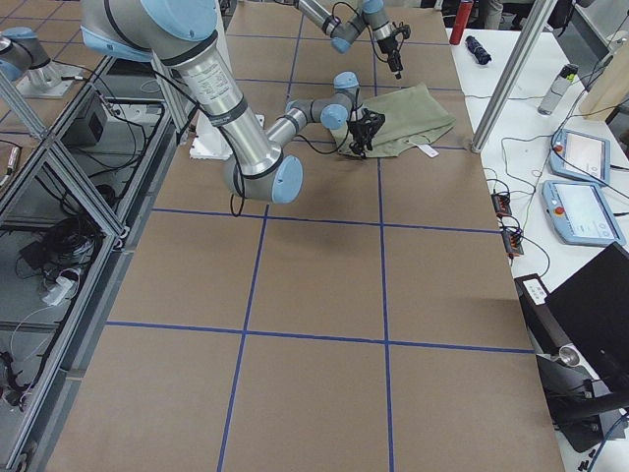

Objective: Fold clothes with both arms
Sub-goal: 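Grasp the shirt's collar corner with the right gripper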

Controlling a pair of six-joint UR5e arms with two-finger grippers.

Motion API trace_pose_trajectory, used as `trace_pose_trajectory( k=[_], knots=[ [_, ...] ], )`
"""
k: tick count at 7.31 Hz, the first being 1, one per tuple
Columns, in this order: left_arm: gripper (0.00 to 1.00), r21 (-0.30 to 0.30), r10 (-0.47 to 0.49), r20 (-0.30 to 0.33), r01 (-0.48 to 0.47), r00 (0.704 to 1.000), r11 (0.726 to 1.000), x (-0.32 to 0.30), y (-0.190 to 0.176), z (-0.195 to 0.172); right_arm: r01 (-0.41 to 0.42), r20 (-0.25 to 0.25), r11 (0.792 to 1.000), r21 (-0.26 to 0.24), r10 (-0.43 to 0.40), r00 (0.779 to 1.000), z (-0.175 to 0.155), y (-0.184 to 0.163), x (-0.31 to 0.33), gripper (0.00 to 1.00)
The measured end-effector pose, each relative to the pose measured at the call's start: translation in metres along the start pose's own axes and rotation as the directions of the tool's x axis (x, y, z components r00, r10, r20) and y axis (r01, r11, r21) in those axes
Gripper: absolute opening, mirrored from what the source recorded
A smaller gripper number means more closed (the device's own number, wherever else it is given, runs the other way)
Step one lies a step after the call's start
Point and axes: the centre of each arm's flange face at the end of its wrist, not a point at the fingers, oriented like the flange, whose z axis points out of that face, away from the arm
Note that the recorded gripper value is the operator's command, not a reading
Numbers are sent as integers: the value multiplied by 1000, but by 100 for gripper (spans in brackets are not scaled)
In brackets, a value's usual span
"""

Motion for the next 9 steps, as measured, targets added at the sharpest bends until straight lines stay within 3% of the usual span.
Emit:
trace_pose_trajectory(
  k=[4,5,6,9],
  knots=[
    [100,0,0,-1,0,1000,1000,0,0,0,3,-2,1000,-4,-3,1000,2,7,2,55],
    [100,1,0,-1,0,1000,1000,1,0,-1,3,-2,1000,-6,-3,1000,2,9,3,38],
    [100,1,1,-2,-1,1000,1000,1,0,-1,3,-2,1000,-7,-3,1000,2,11,3,0],
    [100,-1,-30,-1,30,1000,1000,1,1,0,-2,11,1000,-10,2,1000,-4,11,1,0]
  ],
)
